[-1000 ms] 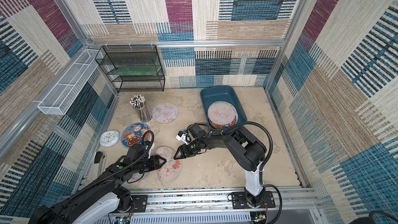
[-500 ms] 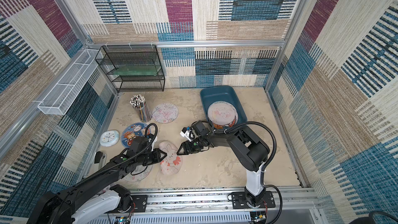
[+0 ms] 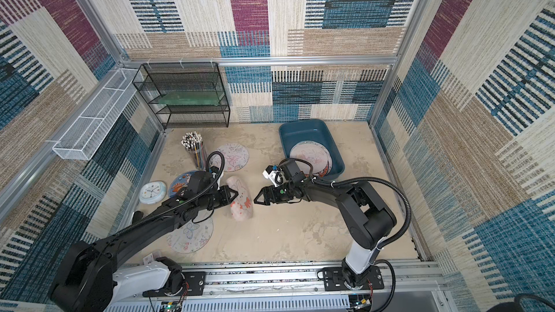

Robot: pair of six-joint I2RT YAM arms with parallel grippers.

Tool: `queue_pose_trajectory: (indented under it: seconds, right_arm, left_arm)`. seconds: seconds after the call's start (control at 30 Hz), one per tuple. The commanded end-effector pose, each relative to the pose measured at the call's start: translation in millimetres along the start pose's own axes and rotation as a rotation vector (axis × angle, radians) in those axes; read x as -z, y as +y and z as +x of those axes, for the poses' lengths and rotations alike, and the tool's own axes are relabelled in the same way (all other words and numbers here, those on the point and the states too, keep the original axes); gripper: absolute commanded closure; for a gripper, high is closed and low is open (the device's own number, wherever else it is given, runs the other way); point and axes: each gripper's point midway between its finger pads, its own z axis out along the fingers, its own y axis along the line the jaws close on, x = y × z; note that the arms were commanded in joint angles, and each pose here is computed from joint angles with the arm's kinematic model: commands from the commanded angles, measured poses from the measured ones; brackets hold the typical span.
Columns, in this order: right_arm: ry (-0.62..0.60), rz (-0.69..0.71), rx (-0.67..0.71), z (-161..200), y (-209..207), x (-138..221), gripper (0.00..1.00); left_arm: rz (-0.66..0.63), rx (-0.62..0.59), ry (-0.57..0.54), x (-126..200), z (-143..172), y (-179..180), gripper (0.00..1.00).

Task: Put the coasters into the storage box
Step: Pick up the coaster from the center of the board.

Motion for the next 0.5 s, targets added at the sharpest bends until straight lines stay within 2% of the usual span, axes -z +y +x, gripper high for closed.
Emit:
queue_pose_trajectory:
  seconds: [0.0, 0.2, 0.47]
  right_arm:
    - [-0.022, -0.046, 0.016, -7.1, 18.2, 4.8, 0.12]
    - [-0.041, -0.103, 0.015, -7.3, 38.8, 9.8, 0.10]
    - [-0.084, -0.156, 0.003, -20.1, 53.6, 6.1, 0.09]
  left_arm:
    - [0.052, 0.034, -0.096, -1.5, -33.3, -22.3, 0.85]
    - [0.053, 0.036, -0.153, -4.9, -63.6, -39.4, 0.85]
    - [0.135, 0.080, -0.184, -10.8, -83.0, -62.2, 0.86]
